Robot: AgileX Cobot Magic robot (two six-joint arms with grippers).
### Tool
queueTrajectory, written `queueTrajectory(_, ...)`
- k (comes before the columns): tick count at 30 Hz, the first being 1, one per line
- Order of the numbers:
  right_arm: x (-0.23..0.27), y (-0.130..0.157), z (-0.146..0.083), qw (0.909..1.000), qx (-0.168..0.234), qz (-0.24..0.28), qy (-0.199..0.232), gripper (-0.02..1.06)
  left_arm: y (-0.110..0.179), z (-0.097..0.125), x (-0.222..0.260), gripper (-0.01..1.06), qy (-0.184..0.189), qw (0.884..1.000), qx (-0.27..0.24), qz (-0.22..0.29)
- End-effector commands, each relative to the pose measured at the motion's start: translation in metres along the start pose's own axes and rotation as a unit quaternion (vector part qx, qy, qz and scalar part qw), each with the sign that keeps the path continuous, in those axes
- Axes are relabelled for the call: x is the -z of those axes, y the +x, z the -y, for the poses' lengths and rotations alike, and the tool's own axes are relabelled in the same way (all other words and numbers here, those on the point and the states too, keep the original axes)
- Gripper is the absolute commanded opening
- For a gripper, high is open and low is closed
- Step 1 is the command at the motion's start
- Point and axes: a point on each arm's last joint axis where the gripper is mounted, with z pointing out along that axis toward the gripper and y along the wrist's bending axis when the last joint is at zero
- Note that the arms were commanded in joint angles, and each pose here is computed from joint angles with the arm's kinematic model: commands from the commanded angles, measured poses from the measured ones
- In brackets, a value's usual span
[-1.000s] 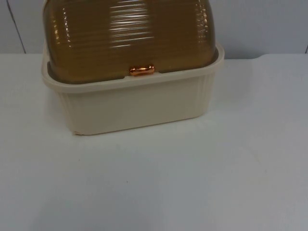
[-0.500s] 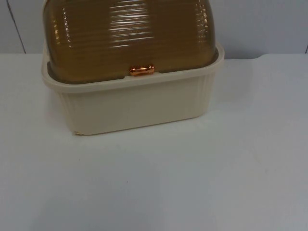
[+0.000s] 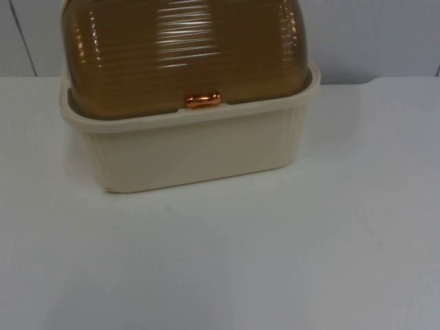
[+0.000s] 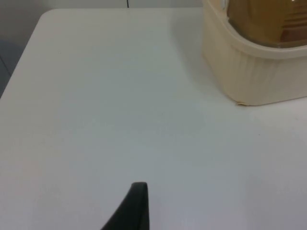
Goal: Open the box lid with the left hand, place the block into the box with the right hand, then close the box lid with the left hand.
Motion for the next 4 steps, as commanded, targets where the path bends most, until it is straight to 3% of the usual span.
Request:
queueTrajectory(1, 0.0, -0.0004, -0.0002, 1.0, -0.002, 0.006, 0.002, 1.05, 0.0001, -0.0006, -0.0006, 1.05, 0.0, 1.0, 0.001, 0.004)
queueTrajectory(4, 0.0, -0.0004, -0.0004, 0.9999, -0.008, 0.006, 0.014, 1.05, 0.0001, -0.0006, -0.0006, 1.05, 0.0, 1.0, 0.001, 0.004)
